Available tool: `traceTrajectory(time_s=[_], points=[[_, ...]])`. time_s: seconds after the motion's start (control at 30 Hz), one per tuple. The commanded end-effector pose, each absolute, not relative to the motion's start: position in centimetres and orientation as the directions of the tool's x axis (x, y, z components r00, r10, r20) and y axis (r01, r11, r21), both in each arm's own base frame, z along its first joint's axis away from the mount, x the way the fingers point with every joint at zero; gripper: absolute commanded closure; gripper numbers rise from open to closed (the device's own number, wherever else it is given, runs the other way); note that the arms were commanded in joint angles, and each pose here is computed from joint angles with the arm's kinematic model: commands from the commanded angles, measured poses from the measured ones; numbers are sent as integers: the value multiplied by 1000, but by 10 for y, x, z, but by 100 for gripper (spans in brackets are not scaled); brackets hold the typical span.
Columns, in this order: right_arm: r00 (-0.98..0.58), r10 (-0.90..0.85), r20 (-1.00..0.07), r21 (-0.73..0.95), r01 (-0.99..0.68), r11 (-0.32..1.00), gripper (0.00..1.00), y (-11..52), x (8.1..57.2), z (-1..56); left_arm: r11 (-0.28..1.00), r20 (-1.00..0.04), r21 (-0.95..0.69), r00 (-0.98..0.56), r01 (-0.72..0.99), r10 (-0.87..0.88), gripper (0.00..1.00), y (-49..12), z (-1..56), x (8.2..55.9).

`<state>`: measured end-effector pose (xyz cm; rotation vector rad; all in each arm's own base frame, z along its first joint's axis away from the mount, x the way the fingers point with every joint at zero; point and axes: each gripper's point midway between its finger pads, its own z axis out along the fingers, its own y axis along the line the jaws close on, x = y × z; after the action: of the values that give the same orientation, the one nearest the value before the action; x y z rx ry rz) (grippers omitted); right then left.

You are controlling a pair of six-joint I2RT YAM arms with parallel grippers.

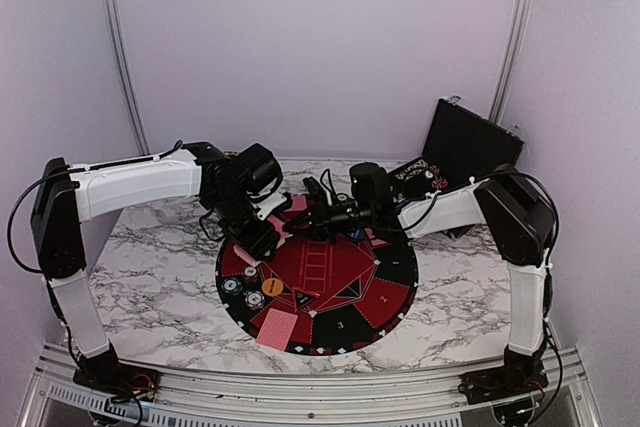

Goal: Distribute texas hold em gaming equipment
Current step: Pick up the poker card from the face-down deck piles, then distribute the poker card in the small blind area.

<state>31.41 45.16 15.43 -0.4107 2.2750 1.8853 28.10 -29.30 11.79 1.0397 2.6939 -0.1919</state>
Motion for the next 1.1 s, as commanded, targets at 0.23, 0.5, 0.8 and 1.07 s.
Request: traceTrajectory(time_s=[0.23, 0.5, 0.8, 1.07], points=[[-945, -41, -325, 932, -328, 157, 100, 433, 329, 179, 743, -274, -23, -719, 669, 639, 71, -287, 119, 282], [-946, 14, -324, 935, -318, 155, 100, 412, 340, 188, 747, -274, -23, -723, 665, 634, 71, -286, 119, 283], [-945, 75, -318, 940, -305, 154, 100, 382, 348, 196, 754, -277, 2, -724, 656, 631, 71, -281, 119, 288], [-935, 170, -310, 939, -273, 209, 100, 325, 362, 187, 755, -285, 4, -723, 655, 629, 71, -281, 122, 290]])
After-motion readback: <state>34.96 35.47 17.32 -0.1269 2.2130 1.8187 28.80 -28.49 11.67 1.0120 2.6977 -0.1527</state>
